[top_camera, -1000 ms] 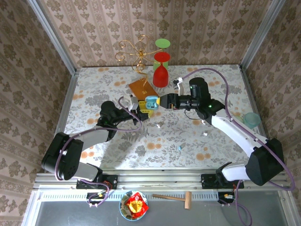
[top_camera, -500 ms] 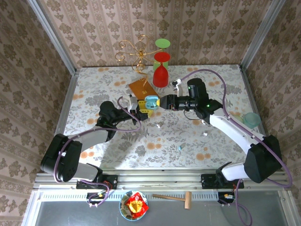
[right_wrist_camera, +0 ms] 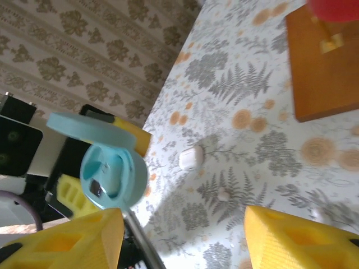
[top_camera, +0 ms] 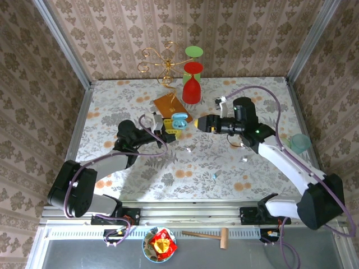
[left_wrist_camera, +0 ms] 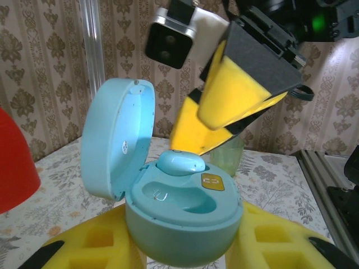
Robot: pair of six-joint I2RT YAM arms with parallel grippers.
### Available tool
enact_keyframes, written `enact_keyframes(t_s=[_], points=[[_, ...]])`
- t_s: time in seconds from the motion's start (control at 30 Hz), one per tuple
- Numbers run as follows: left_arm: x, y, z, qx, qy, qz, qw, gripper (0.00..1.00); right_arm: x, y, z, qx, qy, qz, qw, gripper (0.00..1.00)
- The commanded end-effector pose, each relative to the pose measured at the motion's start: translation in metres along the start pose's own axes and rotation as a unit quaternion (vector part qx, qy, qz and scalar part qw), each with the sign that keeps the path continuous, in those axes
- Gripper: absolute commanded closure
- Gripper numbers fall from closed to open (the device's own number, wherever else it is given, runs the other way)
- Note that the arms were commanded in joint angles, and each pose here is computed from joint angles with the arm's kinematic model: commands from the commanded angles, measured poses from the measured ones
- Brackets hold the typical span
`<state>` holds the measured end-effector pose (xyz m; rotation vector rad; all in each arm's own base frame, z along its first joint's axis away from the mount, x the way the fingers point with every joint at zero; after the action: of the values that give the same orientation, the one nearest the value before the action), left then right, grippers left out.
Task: Insert the wireless bluetooth earbuds into the charging case
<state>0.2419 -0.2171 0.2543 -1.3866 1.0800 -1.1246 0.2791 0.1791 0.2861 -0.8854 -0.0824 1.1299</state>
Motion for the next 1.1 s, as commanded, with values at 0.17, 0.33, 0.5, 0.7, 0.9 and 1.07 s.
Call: enact_keyframes(t_s=[0.17,0.33,0.5,0.7,0.9,1.07], points=[[-0.006,-0.014,-0.005,0.048,-0.006,-0.005,0.999,0.73,-0.037,0.065,-0.058,0.086,0.232,0.052,0.967,0.38],[-0.007,-0.014,-0.006,0.055,-0.008,-0.004,0.998,0.73,-0.038,0.119,-0.072,0.148,0.279,0.124,0.941,0.38],[-0.007,-0.015,-0.008,0.056,-0.004,-0.006,0.998,0.73,-0.026,0.161,-0.075,0.184,0.297,0.179,0.920,0.41],[-0.008,-0.016,-0.010,0.059,-0.003,-0.006,0.998,0.73,-0.006,0.190,-0.076,0.205,0.286,0.208,0.913,0.43],[-0.009,-0.016,-0.011,0.057,-0.002,-0.006,0.998,0.73,0.010,0.192,-0.087,0.203,0.295,0.209,0.910,0.47],[-0.010,-0.017,-0.012,0.060,-0.004,-0.003,0.998,0.73,0.019,0.189,-0.091,0.188,0.302,0.217,0.909,0.48]])
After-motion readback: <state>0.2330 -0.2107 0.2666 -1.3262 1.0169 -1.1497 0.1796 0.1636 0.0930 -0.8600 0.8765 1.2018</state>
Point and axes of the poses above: each hand's point on the last joint's axis, 136 mm out from that joint toward the fingers, its own x axis out along the fingers, its own z axis along the line the jaws close on, y = z × x, the point moved 7 cm from there along -x, back along the fingers, and after that the axes turned 3 degrees about -x, right-handed, at the moved point
